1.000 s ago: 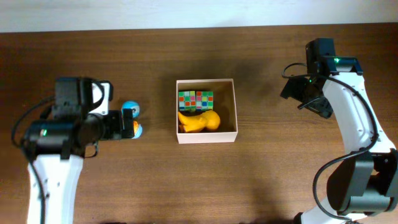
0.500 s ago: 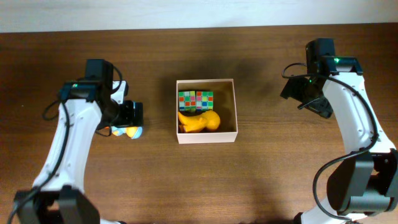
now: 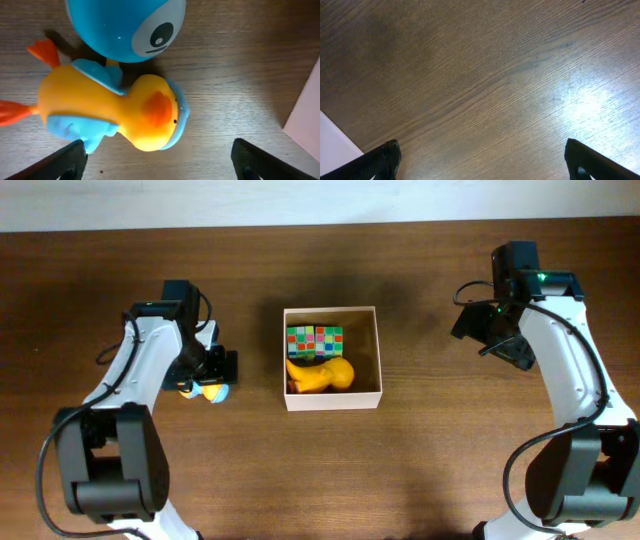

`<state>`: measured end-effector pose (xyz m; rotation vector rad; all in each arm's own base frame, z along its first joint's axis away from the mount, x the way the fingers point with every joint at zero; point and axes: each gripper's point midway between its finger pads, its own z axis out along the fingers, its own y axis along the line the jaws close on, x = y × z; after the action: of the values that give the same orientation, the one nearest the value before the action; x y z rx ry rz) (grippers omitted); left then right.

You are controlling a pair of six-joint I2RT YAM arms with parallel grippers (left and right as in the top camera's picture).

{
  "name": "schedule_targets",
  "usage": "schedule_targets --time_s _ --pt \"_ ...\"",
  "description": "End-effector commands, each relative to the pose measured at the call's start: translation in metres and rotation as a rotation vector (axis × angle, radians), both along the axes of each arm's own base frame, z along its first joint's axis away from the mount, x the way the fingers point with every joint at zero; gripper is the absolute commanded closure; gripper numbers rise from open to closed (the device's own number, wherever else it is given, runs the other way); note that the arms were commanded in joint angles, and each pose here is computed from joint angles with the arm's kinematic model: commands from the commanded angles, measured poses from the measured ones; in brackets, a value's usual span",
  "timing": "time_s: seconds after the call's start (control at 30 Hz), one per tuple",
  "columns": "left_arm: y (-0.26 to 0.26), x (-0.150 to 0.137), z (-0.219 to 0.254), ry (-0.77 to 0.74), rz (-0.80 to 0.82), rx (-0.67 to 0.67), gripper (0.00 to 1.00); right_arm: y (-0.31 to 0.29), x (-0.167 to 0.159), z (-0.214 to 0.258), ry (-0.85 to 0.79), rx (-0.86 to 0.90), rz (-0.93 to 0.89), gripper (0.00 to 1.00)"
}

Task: Pack container
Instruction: 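Move the left gripper forward and lower it over the duck toy, then close the left gripper on the yellow duck toy and lift it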

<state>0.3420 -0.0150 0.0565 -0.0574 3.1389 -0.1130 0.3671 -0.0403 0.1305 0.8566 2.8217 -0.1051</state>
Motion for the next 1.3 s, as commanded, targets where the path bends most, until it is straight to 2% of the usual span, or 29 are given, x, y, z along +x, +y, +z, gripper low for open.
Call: schedule_targets --time_s 0.0,0.17,0.3,0.43,0.47,0.57,0.6,0.63,0.83,1.2,1.27 --pt "0.005 0.002 -0.005 0.017 -0.008 0.018 0.06 -0.002 0.0 0.003 -0.009 -0.003 -0.005 0.01" --pt "0.017 0.001 -0.007 0.025 -0.008 0.087 0.07 -0.002 0.0 0.003 -0.009 -0.003 -0.005 0.01" --pt "0.017 0.001 -0.007 0.025 -0.009 0.091 0.11 -0.002 0.0 0.003 -0.009 -0.003 -0.006 0.01" --pt "0.017 0.001 -0.007 0.026 -0.009 0.091 0.3 -0.002 0.0 0.003 -0.009 -0.003 -0.006 0.01" --pt "0.017 0.001 -0.007 0.026 -0.009 0.091 0.32 -0.002 0.0 0.003 -0.009 -0.003 -0.005 0.01" --pt "0.017 0.001 -0.008 0.028 -0.009 0.091 0.3 -0.002 0.0 0.003 -0.009 -0.003 -0.005 0.01" --pt "0.017 0.001 -0.008 0.027 -0.008 0.091 0.24 -0.002 0.0 0.003 -0.009 -0.003 -0.006 0.01" --pt "0.017 0.0 -0.008 0.028 -0.008 0.091 0.23 -0.002 0.0 0.003 -0.009 -0.003 -0.006 0.02" --pt "0.017 -0.001 -0.015 0.026 -0.008 0.09 0.18 -0.002 0.0 0.003 -0.009 -0.003 -0.006 0.01" --pt "0.017 -0.017 -0.045 0.046 0.002 0.091 0.17 -0.002 0.0 0.003 -0.009 -0.003 -0.006 0.01" --pt "0.017 -0.017 -0.045 0.046 0.002 0.091 0.21 -0.002 0.0 0.003 -0.009 -0.003 -0.006 0.01"
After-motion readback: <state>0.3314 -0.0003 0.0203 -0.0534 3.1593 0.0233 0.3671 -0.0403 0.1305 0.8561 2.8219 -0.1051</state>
